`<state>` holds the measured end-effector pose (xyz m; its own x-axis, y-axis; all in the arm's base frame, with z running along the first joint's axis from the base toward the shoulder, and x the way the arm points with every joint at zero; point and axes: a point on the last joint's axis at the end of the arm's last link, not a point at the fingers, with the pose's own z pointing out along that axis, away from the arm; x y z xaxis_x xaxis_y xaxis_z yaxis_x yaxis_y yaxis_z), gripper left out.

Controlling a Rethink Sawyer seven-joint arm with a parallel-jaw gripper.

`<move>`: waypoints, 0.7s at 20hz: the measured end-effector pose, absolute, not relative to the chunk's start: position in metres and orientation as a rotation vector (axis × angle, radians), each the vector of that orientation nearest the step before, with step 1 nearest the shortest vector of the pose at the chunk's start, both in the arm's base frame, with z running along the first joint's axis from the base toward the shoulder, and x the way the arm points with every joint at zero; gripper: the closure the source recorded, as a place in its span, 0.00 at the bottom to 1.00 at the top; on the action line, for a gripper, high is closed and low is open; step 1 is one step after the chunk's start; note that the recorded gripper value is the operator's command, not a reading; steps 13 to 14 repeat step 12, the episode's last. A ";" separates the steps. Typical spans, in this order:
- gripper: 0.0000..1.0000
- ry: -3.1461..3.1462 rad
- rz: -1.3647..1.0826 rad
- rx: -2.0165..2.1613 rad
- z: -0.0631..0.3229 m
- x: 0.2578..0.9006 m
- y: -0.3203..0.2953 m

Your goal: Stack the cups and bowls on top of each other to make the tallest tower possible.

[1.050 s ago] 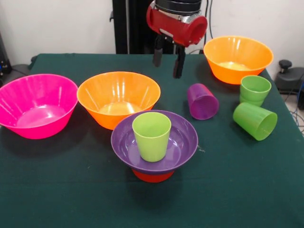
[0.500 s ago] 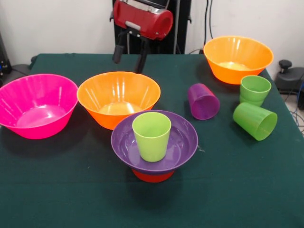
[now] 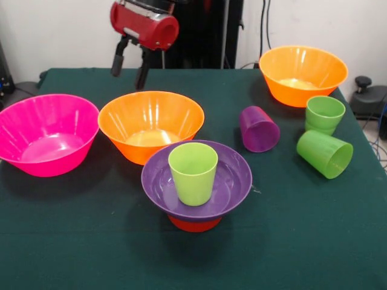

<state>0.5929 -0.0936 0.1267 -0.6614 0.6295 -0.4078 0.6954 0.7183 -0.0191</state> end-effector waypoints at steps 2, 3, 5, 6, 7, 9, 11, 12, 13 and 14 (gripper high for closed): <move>0.00 2.553 -0.246 1.043 0.121 0.587 -0.102; 0.00 2.555 -0.245 1.052 0.117 0.583 -0.106; 0.00 2.560 -0.241 1.061 0.110 0.579 -0.109; 0.00 2.563 -0.239 1.065 0.105 0.576 -0.109; 0.00 2.567 -0.234 1.065 0.101 0.575 -0.108; 0.00 2.573 -0.224 1.061 0.094 0.573 -0.105; 0.00 2.588 -0.205 1.052 0.083 0.571 -0.097; 0.00 2.589 -0.203 1.052 0.082 0.571 -0.097; 0.00 2.589 -0.203 1.052 0.082 0.571 -0.097; 0.00 2.589 -0.203 1.052 0.082 0.571 -0.097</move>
